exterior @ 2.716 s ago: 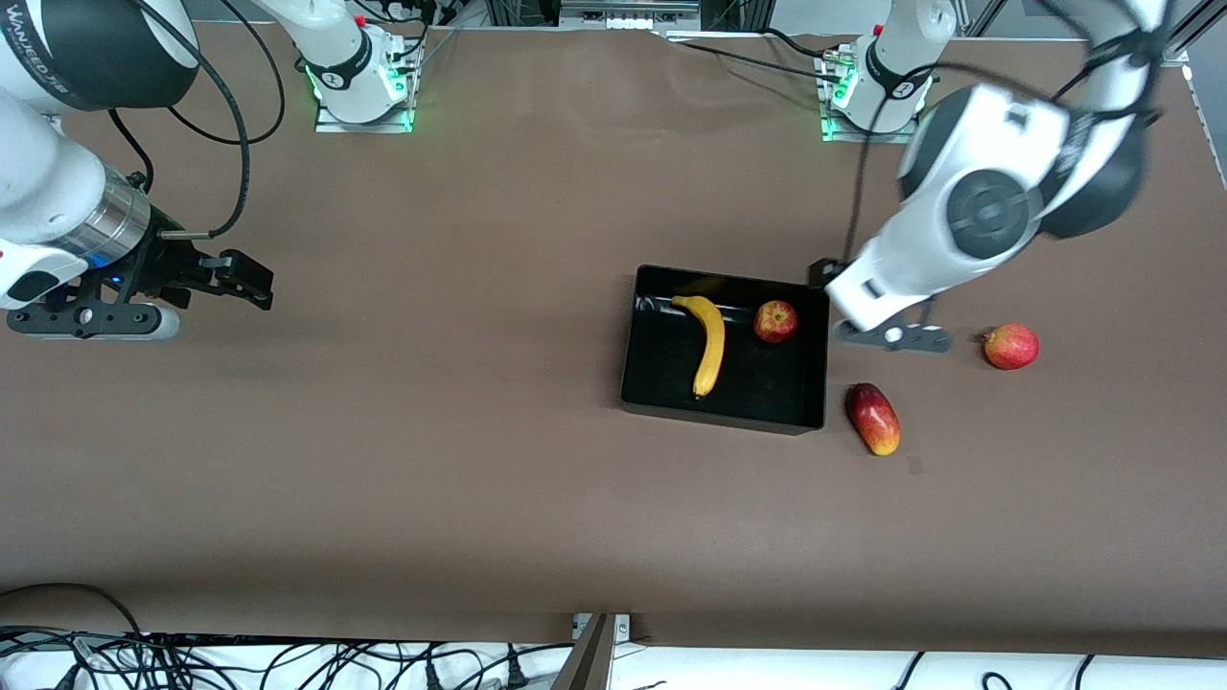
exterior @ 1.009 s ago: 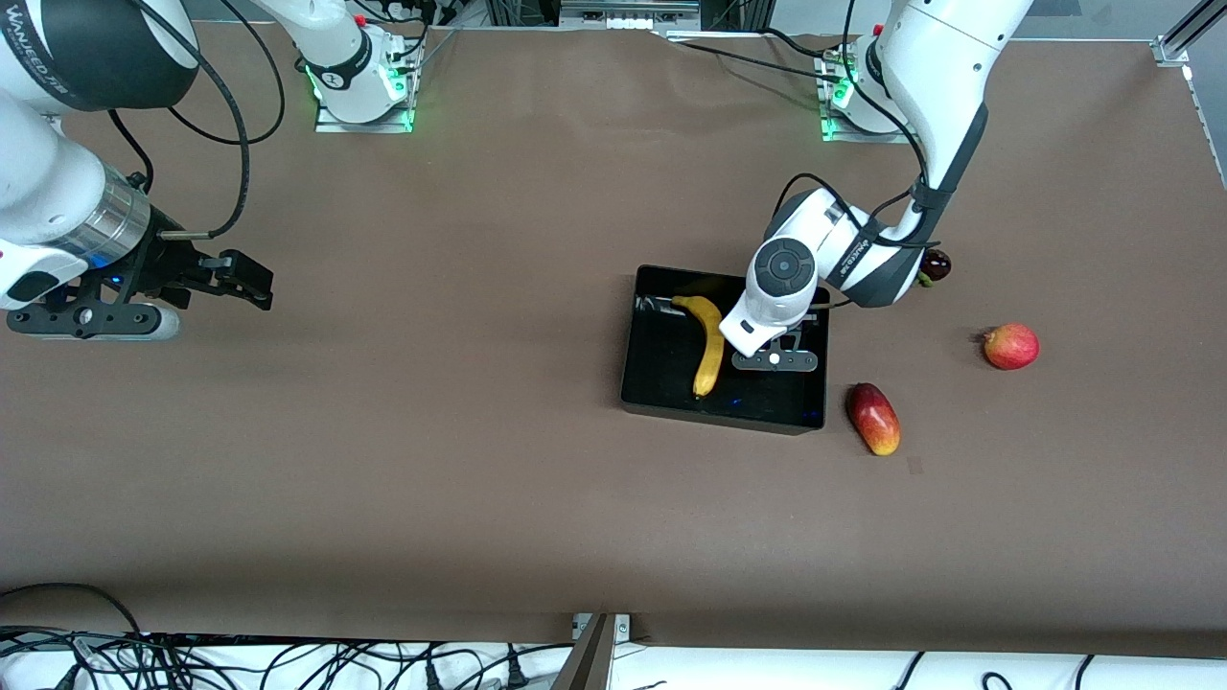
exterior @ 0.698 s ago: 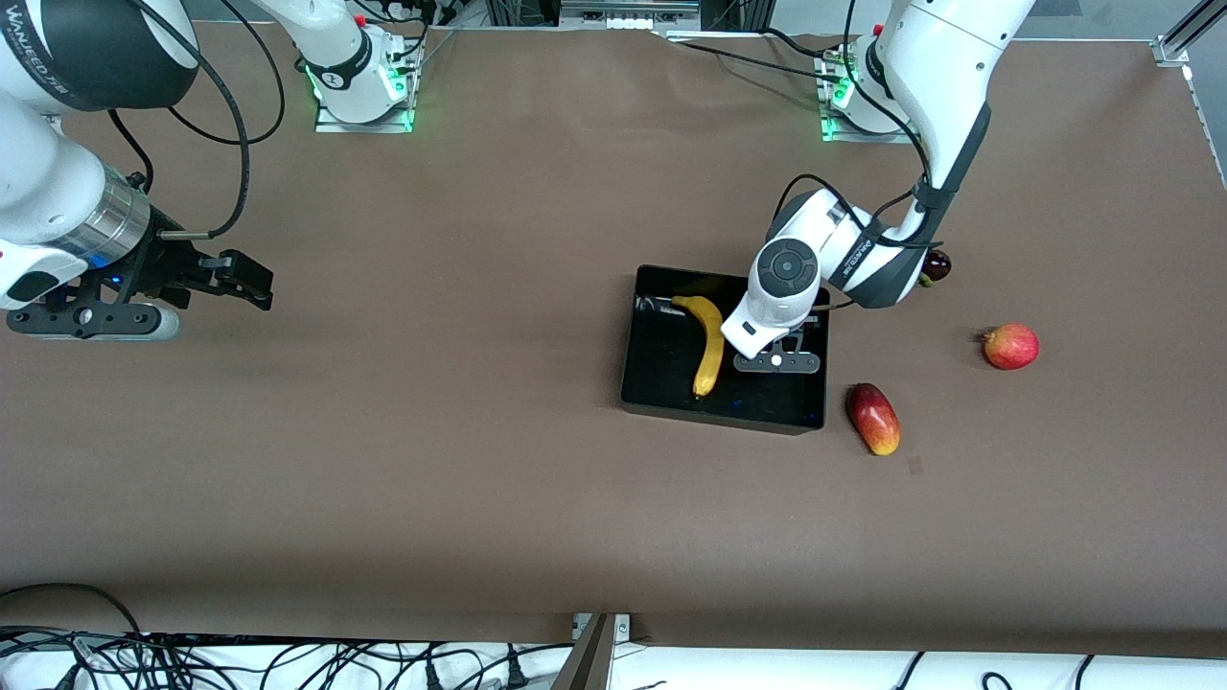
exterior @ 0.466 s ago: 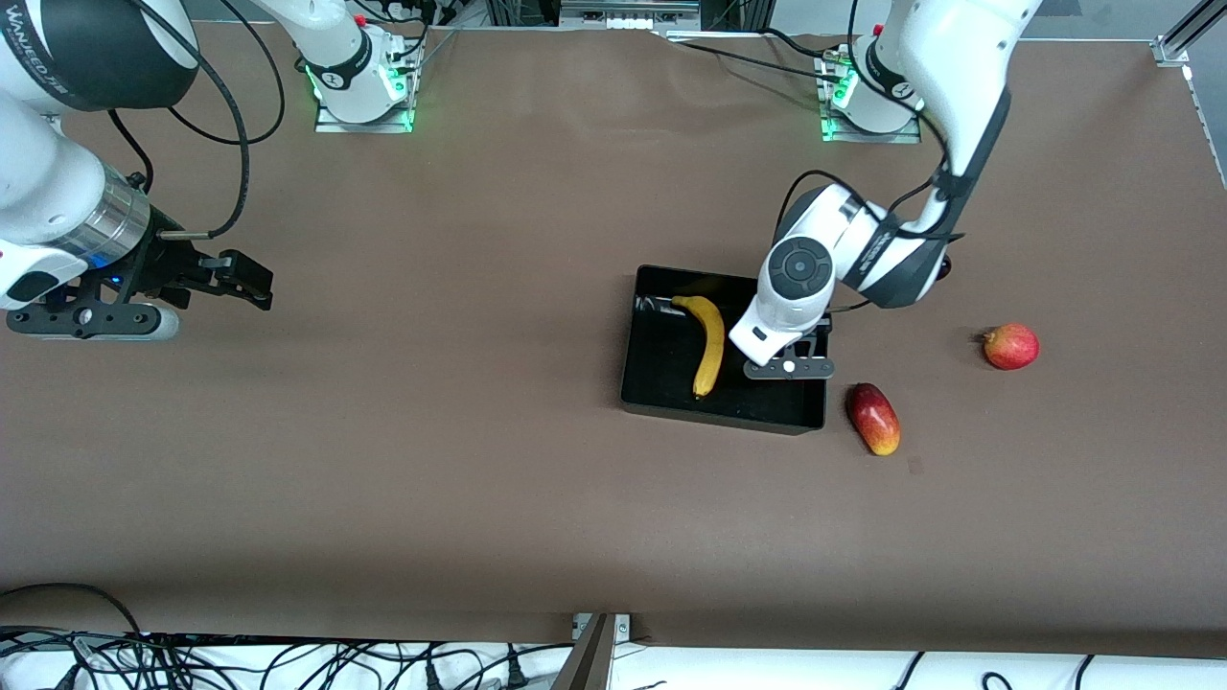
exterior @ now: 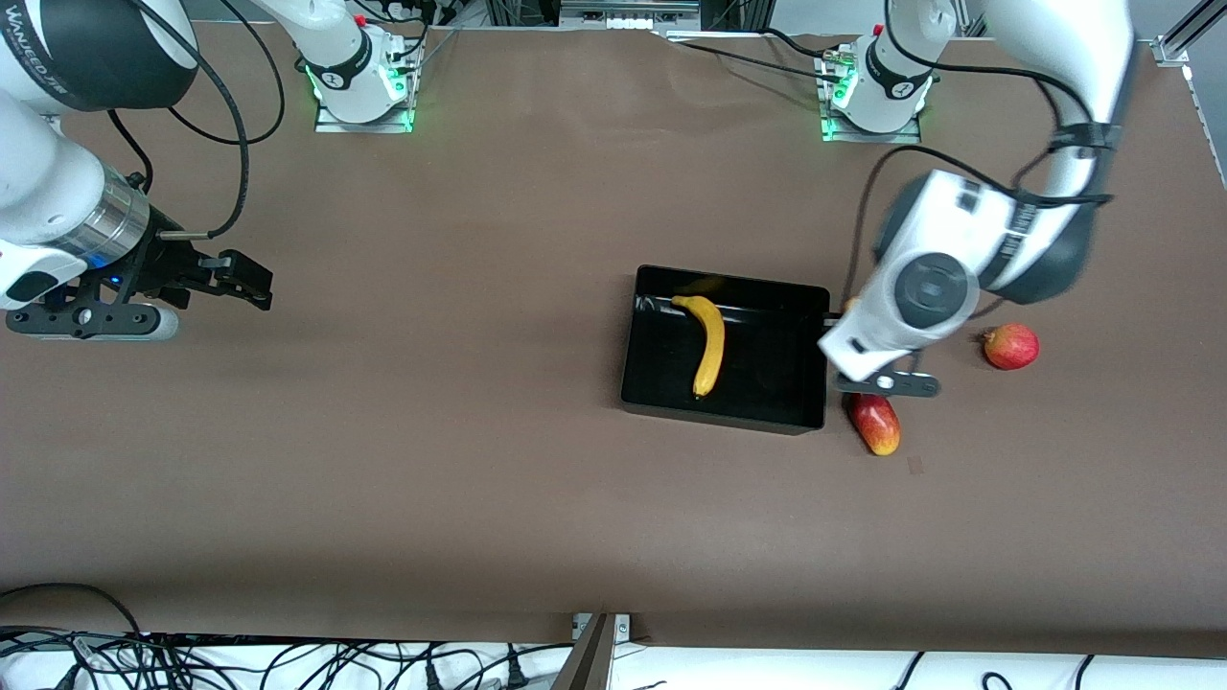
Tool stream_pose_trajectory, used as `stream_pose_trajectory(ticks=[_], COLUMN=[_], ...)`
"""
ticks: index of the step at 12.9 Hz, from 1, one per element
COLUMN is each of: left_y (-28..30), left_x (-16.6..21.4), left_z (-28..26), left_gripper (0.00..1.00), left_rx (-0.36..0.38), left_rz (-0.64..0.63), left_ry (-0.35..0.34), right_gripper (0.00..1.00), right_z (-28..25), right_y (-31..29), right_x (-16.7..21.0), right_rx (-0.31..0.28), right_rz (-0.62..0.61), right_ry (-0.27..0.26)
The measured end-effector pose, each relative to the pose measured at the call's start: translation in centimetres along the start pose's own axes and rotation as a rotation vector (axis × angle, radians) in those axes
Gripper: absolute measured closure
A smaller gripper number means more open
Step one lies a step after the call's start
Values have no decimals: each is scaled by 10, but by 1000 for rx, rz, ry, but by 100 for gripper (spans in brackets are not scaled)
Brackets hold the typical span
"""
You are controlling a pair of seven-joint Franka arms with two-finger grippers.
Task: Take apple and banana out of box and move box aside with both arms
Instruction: 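Lift the apple out and set it beside the mango, opening the left gripper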
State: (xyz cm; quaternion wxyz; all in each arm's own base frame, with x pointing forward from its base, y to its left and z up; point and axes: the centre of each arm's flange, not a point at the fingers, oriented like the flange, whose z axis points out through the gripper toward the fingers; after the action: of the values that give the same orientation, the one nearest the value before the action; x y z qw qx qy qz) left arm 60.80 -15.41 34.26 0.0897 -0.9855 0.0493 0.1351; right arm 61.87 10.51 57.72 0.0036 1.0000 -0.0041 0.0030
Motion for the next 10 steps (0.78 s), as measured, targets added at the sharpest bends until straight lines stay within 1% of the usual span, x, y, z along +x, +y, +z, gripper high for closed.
stream_pose_trajectory(ticks=[2, 3, 4, 5, 7, 9, 10], left_y=[-35, -42, -42, -43, -53, -56, -55], left_x=[0, -2, -5, -12, -32, -48, -50], left_z=[33, 53, 75, 100, 152, 184, 183], left_gripper=[34, 34, 34, 34, 34, 34, 28], left_rx=[-15, -24, -34, -50, -84, -105, -106], left_rz=[26, 35, 46, 60, 83, 88, 91], left_ry=[-47, -46, -23, 16, 81, 113, 124], right_gripper=[0, 0, 0, 0, 0, 0, 0], right_z=[0, 0, 0, 0, 0, 0, 0], right_y=[0, 0, 0, 0, 0, 0, -1], right_x=[0, 0, 0, 0, 0, 0, 0], right_rx=[0, 0, 0, 0, 0, 0, 0], right_rz=[0, 0, 0, 0, 0, -1, -1], right_ry=[0, 0, 0, 0, 0, 1, 1])
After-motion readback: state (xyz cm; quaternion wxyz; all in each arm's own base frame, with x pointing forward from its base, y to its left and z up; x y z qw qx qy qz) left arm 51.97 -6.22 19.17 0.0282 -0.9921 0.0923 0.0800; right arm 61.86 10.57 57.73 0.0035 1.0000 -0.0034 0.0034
